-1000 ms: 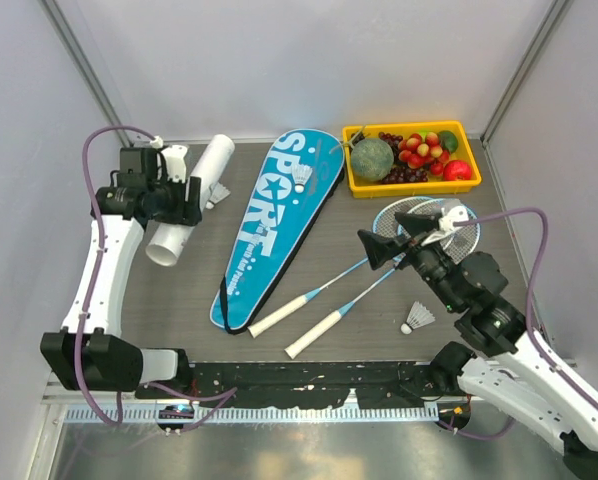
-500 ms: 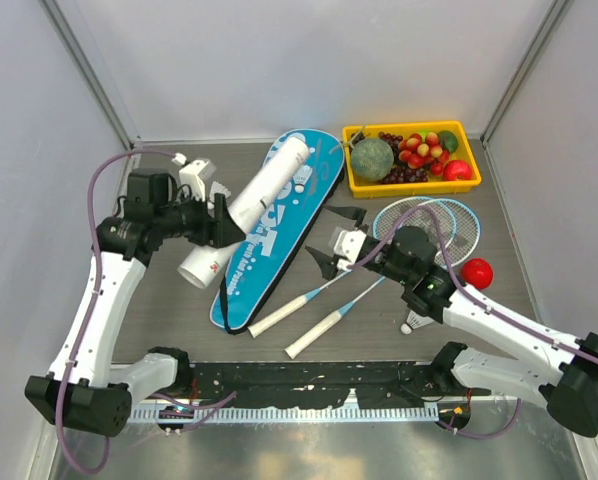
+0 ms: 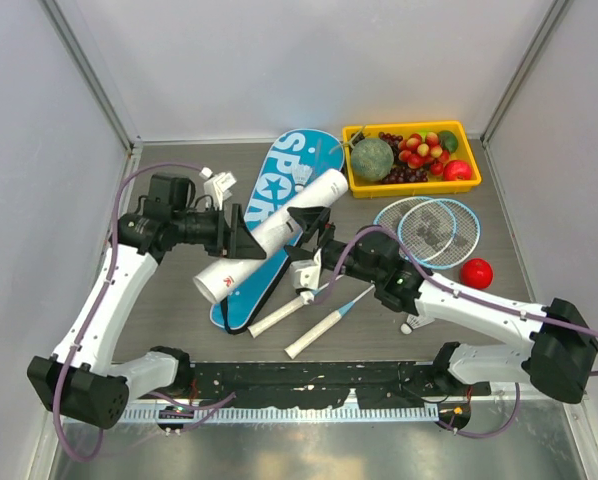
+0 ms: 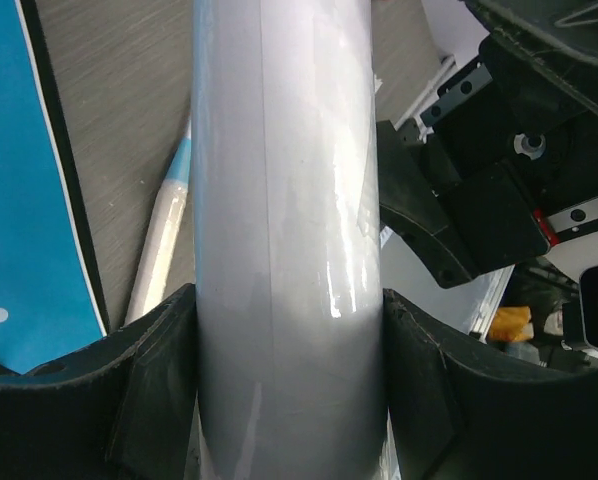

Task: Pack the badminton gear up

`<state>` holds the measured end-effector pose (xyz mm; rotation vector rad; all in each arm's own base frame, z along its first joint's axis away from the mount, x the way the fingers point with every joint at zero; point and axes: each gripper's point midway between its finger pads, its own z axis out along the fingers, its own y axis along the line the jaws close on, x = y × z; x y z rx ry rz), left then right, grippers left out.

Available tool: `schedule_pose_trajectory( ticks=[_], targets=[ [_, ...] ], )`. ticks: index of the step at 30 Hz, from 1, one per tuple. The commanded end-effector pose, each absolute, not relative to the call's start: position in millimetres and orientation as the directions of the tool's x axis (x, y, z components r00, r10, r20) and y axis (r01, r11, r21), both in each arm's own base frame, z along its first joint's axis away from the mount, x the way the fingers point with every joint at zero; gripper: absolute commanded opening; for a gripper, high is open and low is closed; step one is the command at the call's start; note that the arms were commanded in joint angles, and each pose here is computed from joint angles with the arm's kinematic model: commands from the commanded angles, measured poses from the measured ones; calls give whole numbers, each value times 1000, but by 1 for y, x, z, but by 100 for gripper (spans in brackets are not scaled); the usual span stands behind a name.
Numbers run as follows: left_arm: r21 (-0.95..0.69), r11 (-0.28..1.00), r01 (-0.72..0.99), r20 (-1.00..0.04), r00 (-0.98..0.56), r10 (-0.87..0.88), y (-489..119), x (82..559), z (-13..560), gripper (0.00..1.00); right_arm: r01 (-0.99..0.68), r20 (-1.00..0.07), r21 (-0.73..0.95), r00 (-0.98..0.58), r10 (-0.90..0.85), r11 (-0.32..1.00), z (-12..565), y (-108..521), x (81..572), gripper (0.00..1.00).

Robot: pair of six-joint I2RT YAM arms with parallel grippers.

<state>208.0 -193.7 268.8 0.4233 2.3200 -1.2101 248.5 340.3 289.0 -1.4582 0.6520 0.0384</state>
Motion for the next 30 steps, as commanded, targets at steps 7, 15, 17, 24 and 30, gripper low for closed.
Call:
schedule_pose_trajectory(
  ticks=[7, 15, 17, 24, 30],
  targets=[
    [-730, 417, 542, -554, -826, 105, -214, 180, 287, 34, -270, -283, -959, 886, -367, 87, 303, 364, 259, 98],
    [-729, 406, 551, -554, -823, 123, -217, 176, 288, 40, -253, -265, -964, 877, -402, 83, 299, 366, 263, 73],
    [-719, 418, 556, -562, -818, 121, -216, 178, 290, 47, -268, -286, -958, 871, -400, 101, 300, 363, 261, 63],
    [-598, 518, 611, -680, -730, 77, -208, 205, 323, 76, -368, -400, -916, 833, -382, 158, 293, 347, 248, 43],
    [-376, 720, 583, -831, -557, 17, -175, 242, 369, 99, -469, -511, -860, 774, -374, 203, 281, 329, 236, 41]
  ],
)
